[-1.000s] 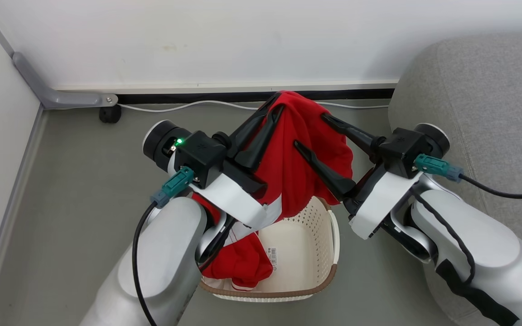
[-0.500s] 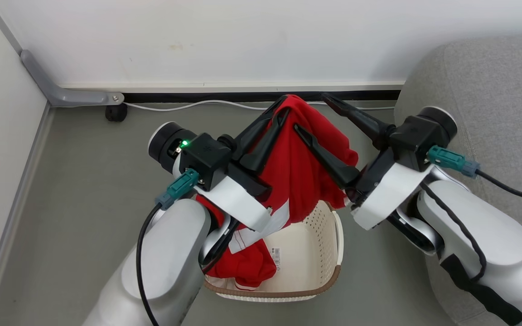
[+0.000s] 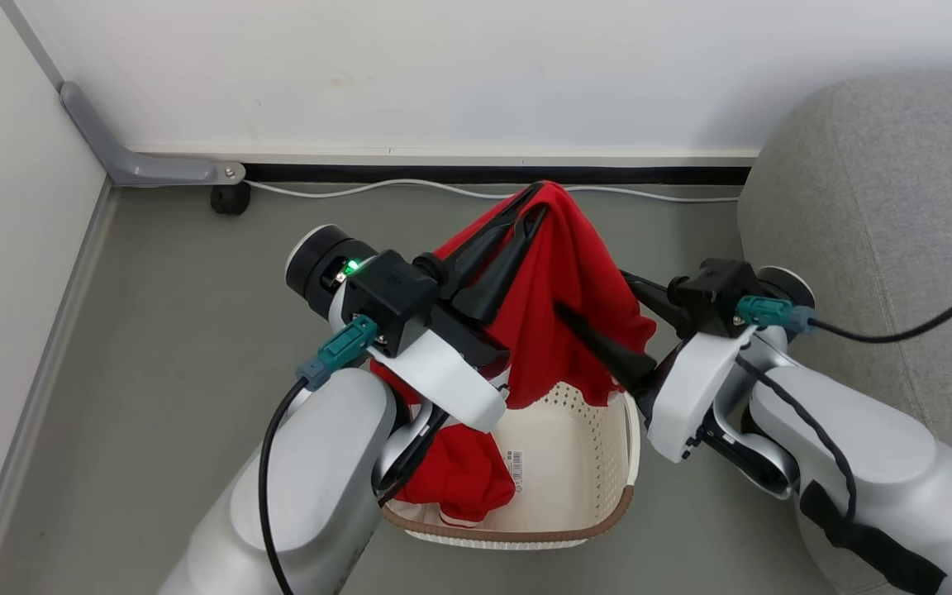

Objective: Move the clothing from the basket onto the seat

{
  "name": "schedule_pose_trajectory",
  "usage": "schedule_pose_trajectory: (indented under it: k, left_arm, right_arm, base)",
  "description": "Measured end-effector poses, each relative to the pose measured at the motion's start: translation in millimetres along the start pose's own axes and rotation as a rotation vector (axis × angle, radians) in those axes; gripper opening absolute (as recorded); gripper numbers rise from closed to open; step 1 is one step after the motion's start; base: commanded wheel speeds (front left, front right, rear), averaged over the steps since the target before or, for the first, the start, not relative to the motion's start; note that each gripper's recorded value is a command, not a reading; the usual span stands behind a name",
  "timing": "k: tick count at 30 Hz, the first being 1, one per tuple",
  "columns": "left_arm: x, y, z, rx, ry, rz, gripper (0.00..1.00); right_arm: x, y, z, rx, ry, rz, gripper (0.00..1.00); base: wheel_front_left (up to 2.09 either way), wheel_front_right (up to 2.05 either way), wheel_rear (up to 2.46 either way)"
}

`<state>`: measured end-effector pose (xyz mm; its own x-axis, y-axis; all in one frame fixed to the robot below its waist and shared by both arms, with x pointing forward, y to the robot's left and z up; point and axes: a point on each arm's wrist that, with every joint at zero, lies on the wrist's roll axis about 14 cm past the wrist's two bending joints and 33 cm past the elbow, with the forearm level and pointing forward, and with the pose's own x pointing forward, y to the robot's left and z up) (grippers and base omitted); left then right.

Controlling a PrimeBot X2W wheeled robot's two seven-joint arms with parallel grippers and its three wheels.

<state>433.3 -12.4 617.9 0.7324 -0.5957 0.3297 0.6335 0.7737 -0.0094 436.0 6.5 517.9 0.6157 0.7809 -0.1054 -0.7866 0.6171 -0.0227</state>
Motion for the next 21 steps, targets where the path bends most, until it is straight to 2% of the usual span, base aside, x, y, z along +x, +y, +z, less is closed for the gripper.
schedule_pose_trajectory:
  k: [1,2,12,13,14,21]
  left_arm:
    - [-0.1,0.4,-0.8,-0.001,0.001,0.001,0.00]
    - [-0.1,0.8,-1.7,-0.002,0.003,0.001,0.00]
    - [5.7,0.8,-3.4,-0.029,-0.011,0.000,0.00]
    - [6.4,0.6,-3.4,-0.031,-0.012,-0.002,0.45]
    - [6.9,0.2,-4.0,-0.033,-0.012,-0.003,1.00]
    - [9.3,-1.5,-10.9,-0.040,0.002,-0.009,1.00]
  right_arm:
    - [1.3,-1.2,-0.9,0.002,0.006,-0.001,0.41]
    - [2.5,-3.4,-0.9,0.006,0.007,-0.006,0.00]
    - [6.2,-19.9,10.9,0.048,-0.038,-0.052,0.00]
    - [5.7,-22.4,13.2,0.047,-0.046,-0.059,0.00]
    - [5.3,-25.0,16.0,0.044,-0.055,-0.066,0.00]
    - [-2.5,-36.7,22.2,0.050,-0.094,-0.114,0.00]
  base:
    - [0.00,0.00,0.00]
    - [0.00,0.00,0.00]
    - [0.00,0.00,0.00]
    - [0.00,0.00,0.00]
    - [0.00,0.00,0.00]
    - [0.00,0.00,0.00]
